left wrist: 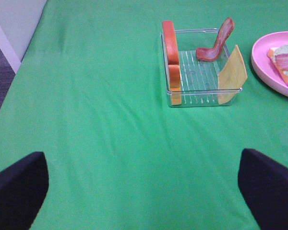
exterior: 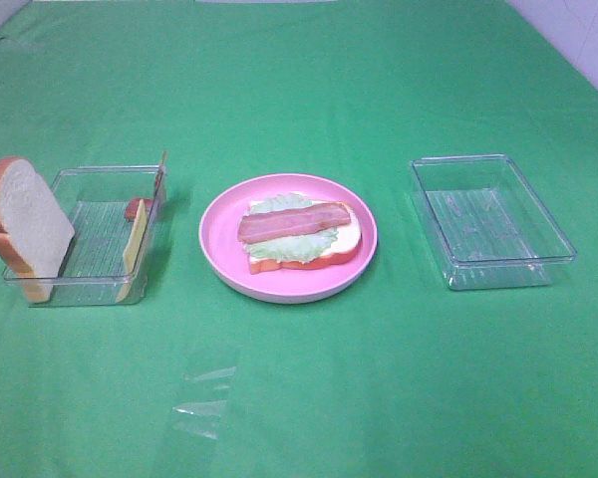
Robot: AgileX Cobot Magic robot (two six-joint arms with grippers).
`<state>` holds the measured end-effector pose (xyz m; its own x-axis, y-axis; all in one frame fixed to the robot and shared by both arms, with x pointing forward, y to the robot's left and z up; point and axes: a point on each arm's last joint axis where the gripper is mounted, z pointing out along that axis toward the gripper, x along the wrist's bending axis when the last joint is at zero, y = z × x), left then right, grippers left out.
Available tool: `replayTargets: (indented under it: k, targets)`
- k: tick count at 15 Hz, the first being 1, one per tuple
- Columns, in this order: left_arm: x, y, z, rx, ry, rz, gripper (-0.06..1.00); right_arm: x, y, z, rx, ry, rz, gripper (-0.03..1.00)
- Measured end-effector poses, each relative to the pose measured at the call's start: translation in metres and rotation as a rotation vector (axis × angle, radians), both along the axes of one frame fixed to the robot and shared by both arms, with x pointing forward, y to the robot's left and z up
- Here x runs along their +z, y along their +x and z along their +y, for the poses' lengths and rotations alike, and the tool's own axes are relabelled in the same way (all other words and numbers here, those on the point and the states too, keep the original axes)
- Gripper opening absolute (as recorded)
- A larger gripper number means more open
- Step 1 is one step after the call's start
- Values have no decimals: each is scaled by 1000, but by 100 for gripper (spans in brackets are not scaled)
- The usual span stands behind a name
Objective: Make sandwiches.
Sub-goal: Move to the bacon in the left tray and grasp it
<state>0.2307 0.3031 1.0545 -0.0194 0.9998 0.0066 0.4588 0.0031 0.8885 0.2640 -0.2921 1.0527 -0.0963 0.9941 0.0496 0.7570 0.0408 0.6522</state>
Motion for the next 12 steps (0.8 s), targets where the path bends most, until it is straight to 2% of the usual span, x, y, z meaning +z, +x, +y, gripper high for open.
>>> replayTargets:
  k: [5,12]
  targets:
    - [0,0,0,0,0,0,99,-24,-33,-2,20,3,-183,92]
    - [0,0,0,1,1,0,99,-24,-34,0,38,11,-193,92]
